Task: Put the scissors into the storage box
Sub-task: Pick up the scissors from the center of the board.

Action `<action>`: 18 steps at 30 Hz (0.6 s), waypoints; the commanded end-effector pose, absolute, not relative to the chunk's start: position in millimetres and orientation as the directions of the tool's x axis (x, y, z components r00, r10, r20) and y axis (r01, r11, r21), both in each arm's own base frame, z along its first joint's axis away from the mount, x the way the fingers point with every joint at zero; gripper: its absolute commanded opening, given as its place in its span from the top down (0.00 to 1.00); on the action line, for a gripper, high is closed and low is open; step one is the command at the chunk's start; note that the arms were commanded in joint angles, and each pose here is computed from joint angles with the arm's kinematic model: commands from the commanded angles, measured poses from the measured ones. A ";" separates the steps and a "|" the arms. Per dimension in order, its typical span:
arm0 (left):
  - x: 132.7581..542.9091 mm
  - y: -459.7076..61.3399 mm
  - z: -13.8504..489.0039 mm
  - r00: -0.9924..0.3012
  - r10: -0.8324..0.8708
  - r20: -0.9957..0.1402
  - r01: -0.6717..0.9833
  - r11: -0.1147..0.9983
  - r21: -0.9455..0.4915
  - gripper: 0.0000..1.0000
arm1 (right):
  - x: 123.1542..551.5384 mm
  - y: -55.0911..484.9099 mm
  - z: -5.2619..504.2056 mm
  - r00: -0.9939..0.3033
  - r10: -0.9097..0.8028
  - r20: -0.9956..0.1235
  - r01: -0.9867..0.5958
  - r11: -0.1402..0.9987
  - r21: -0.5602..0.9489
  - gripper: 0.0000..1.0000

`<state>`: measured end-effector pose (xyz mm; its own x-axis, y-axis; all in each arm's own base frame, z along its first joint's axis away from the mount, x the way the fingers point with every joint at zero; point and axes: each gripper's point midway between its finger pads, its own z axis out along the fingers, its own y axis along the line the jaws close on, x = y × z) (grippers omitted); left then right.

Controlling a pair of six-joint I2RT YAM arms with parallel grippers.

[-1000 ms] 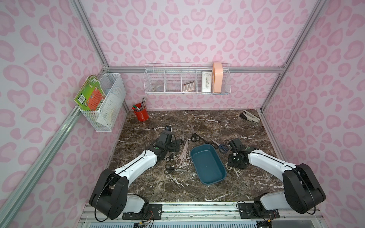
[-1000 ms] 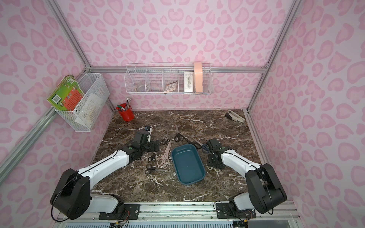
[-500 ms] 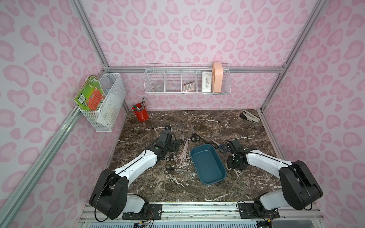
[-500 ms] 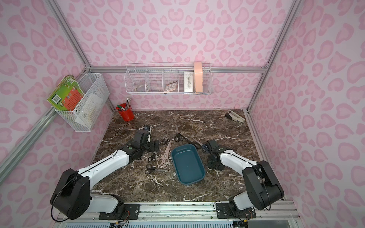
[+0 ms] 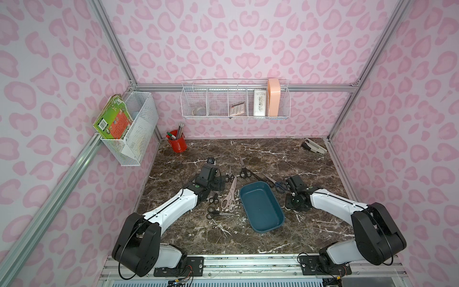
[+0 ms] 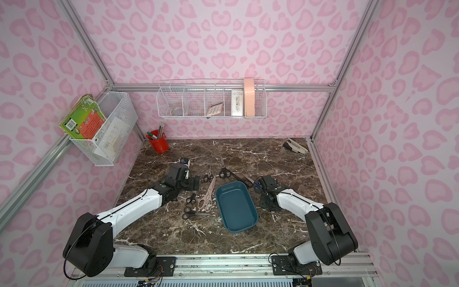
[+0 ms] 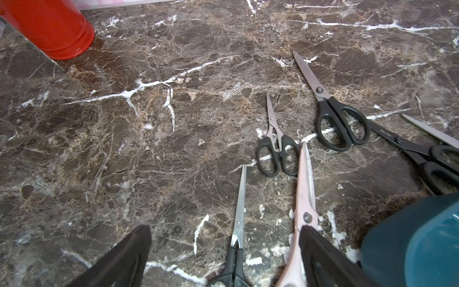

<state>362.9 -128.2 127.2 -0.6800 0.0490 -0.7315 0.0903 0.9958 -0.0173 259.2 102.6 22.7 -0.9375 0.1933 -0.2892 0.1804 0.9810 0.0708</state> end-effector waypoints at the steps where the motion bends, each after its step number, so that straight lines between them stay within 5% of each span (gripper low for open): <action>1: 362.7 -126.3 128.9 -0.680 0.048 -0.732 0.083 0.996 -0.011 0.02 | 254.3 91.4 38.5 -0.936 0.188 -0.299 0.189 0.982 0.025 1.00; 9: 363.3 -127.0 128.6 -0.684 0.040 -0.728 0.077 0.997 -0.018 0.02 | 279.4 94.8 102.5 -0.890 0.164 -0.426 0.154 0.986 0.058 1.00; 18: 368.1 -101.2 135.2 -0.699 -0.068 -0.712 -0.048 0.998 -0.049 0.02 | 259.6 195.0 144.6 -0.860 -0.070 -0.505 -0.160 0.977 0.137 1.00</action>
